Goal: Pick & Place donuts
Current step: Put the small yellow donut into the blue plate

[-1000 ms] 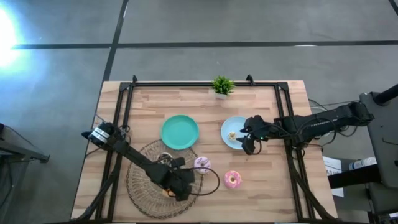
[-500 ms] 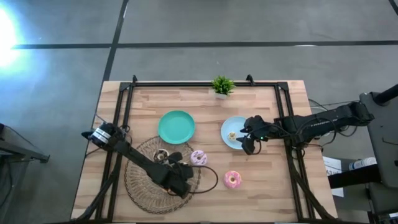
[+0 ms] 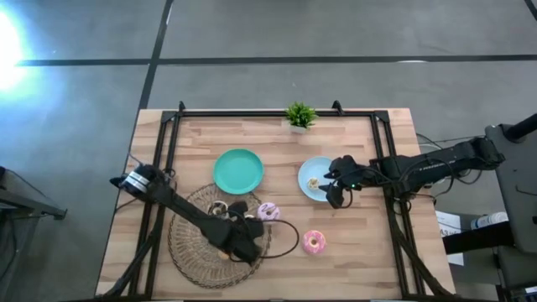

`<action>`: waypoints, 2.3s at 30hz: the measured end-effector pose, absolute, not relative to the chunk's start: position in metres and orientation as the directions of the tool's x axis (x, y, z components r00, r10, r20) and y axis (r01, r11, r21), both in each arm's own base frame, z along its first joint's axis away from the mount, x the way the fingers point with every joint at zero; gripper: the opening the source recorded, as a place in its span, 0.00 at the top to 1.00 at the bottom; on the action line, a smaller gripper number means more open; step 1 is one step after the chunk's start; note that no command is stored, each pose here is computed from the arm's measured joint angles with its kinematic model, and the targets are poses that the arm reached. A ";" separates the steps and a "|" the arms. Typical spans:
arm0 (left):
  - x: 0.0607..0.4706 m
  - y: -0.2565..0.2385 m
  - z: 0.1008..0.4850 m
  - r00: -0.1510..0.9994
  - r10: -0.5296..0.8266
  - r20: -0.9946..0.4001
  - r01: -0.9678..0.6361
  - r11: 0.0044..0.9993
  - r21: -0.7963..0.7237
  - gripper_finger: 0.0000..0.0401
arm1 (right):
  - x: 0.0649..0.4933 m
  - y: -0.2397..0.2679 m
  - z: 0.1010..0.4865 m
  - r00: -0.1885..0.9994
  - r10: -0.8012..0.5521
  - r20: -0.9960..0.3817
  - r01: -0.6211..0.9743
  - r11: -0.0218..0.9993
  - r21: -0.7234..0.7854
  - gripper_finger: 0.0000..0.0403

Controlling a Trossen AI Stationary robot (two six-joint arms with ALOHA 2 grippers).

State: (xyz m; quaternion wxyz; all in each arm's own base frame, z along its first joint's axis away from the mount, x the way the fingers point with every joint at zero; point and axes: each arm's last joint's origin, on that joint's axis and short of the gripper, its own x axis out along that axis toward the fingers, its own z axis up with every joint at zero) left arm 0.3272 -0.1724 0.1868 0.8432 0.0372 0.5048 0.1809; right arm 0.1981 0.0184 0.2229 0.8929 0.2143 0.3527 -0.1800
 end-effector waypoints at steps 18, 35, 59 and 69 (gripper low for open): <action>0.335 -0.059 0.331 0.901 -0.203 -0.383 -0.030 0.851 -0.524 1.00 | 0.214 0.015 0.268 0.842 -0.108 -0.529 0.047 0.991 -0.128 0.43; 0.372 0.009 0.316 0.941 -0.277 -0.194 0.146 0.851 -0.505 1.00 | 0.240 0.019 0.309 0.867 -0.037 -0.497 -0.060 0.982 -0.179 0.45; 0.381 0.017 0.308 0.944 -0.280 -0.172 0.157 0.844 -0.514 1.00 | 0.258 0.021 0.306 0.823 -0.016 -0.568 -0.084 0.985 -0.150 0.67; 0.382 0.019 0.309 0.964 -0.205 -0.168 0.084 0.838 -0.540 0.85 | 0.257 0.020 0.304 0.816 -0.030 -0.577 -0.049 0.991 -0.121 0.93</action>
